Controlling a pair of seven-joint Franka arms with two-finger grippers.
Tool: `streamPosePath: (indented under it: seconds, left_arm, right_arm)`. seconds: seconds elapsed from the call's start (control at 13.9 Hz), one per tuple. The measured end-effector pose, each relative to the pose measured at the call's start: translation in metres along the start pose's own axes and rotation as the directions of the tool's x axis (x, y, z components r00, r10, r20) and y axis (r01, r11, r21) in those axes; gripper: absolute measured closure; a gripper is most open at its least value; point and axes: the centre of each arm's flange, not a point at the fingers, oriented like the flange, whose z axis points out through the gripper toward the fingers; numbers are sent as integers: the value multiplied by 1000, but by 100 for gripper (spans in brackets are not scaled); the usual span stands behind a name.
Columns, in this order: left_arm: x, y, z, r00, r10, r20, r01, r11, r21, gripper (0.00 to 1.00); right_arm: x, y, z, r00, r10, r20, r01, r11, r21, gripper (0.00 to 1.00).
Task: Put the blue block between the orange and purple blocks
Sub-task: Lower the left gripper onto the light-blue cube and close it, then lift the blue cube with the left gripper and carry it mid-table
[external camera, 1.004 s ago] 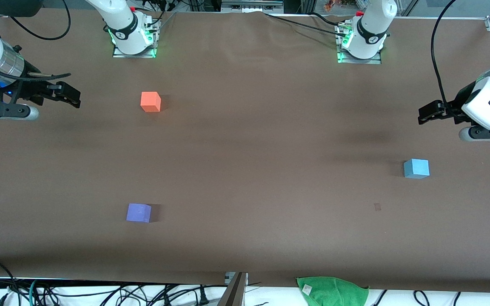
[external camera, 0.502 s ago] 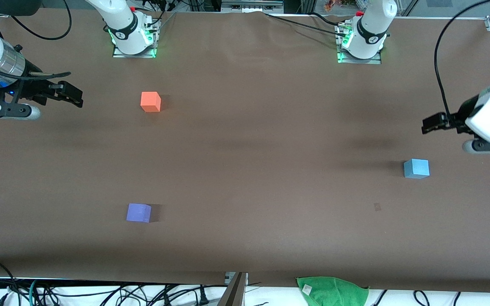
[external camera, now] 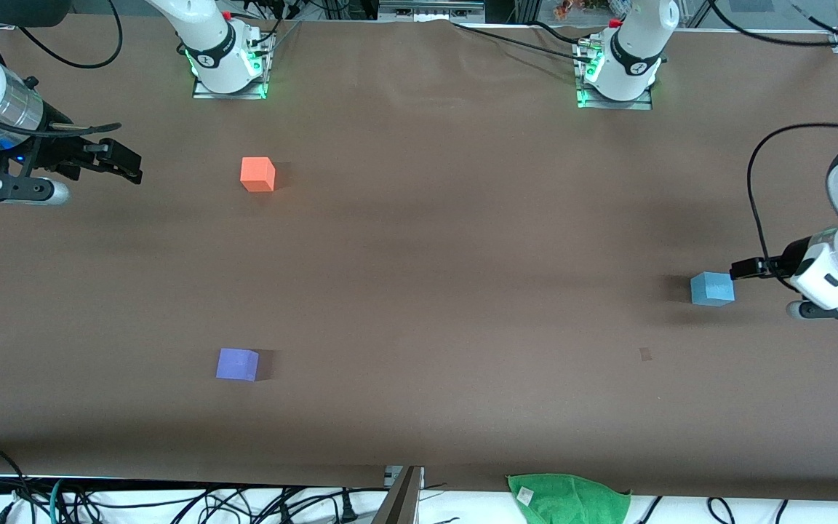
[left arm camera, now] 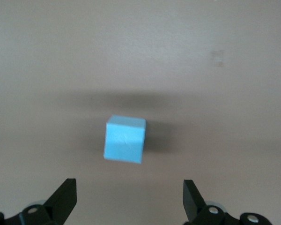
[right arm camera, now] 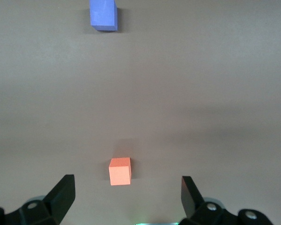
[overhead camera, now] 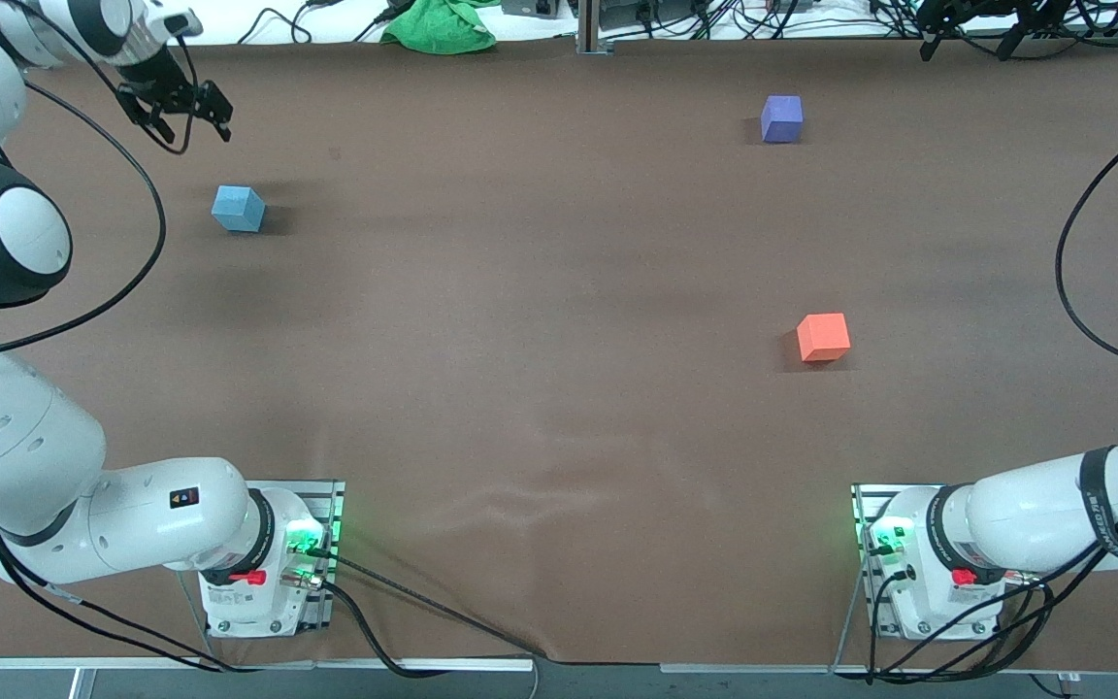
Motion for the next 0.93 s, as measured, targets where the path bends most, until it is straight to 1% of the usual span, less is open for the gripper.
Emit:
streamPosePath:
  seconds: [0.07,0.22,0.43,0.5,0.65,0.79,0.93]
  left_arm:
    - [-1,-7,19,1000,24,-11,-24,1000,2,0]
    - [-3,-13,51,998,57,-14,-57,998,-1,0]
    - [-5,-8,80,996,88,15,-88,996,-12,0]
    - [-5,-7,86,994,108,15,-108,994,-13,0]
    - [-1,-7,94,989,144,-8,-145,989,-8,0]
    - [3,-9,106,987,156,-34,-156,988,-2,0]
    - [4,-13,123,988,152,-35,-153,988,-5,0]
  right_arm:
    - [0,0,0,1000,0,0,0,1000,0,0]
    - [0,0,0,1000,0,0,0,1000,0,0]
    - [0,0,0,1000,0,0,0,1000,0,0]
    - [0,0,0,1000,0,0,0,1000,0,0]
    - [0,0,0,1000,0,0,0,1000,0,0]
    - [0,0,0,1000,0,0,0,1000,0,0]
    - [0,0,0,1000,0,0,0,1000,0,0]
